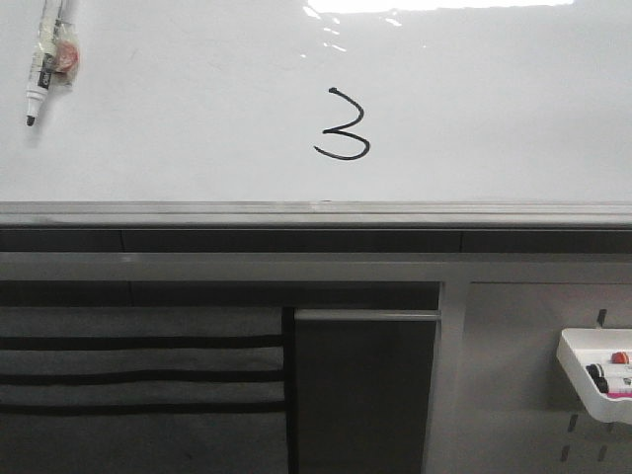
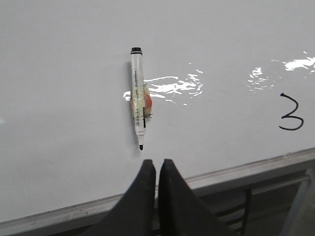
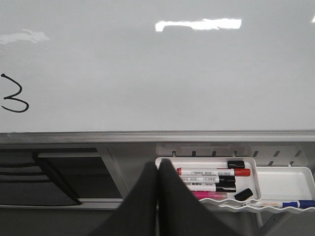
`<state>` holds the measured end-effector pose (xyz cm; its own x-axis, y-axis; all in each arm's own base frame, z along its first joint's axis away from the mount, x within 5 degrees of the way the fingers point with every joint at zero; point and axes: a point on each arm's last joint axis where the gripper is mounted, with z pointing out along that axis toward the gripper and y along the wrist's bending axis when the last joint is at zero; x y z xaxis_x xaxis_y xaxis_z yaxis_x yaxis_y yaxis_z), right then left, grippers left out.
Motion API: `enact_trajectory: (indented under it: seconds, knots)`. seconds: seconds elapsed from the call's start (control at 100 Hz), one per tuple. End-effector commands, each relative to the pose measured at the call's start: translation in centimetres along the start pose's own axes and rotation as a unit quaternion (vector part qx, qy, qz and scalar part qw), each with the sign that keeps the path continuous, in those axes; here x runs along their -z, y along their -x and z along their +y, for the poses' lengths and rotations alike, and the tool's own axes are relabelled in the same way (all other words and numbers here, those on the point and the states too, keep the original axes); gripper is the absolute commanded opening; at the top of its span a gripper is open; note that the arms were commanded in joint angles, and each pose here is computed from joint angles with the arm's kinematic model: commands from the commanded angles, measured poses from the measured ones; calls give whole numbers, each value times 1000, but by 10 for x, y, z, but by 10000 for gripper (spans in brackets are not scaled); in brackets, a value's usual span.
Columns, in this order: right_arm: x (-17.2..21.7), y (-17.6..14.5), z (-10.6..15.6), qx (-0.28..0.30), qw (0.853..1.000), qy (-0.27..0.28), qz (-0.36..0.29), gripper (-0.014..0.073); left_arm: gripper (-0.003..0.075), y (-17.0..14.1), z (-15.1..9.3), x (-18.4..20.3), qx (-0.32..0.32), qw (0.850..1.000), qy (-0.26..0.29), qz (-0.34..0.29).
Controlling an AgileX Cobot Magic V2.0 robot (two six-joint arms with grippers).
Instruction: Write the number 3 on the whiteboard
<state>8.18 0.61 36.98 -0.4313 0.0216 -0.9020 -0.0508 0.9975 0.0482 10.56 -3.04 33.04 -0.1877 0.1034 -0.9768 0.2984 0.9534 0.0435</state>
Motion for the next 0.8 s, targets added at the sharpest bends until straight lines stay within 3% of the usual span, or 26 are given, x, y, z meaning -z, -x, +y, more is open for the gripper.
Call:
enact_trajectory:
  seconds: [0.0, 0.35, 0.43, 0.52, 0.79]
  knots:
    - [4, 9, -1, -2, 999, -7, -49, -68, -18, 1, 3, -4, 22, 998, 19, -59]
    - [3, 7, -1, -2, 999, -5, -38, -68, -18, -64, 1, -18, 25, 999, 16, 37]
    - [3, 7, -1, -2, 999, -5, -38, -68, -18, -69, 1, -14, -38, 999, 24, 17]
    - [3, 7, -1, -2, 999, -5, -37, -68, -18, -76, 1, -5, -64, 997, 31, -4]
    - [3, 7, -1, -2, 999, -5, -36, -68, -18, -105, 3, 21, -42, 989, 75, -122]
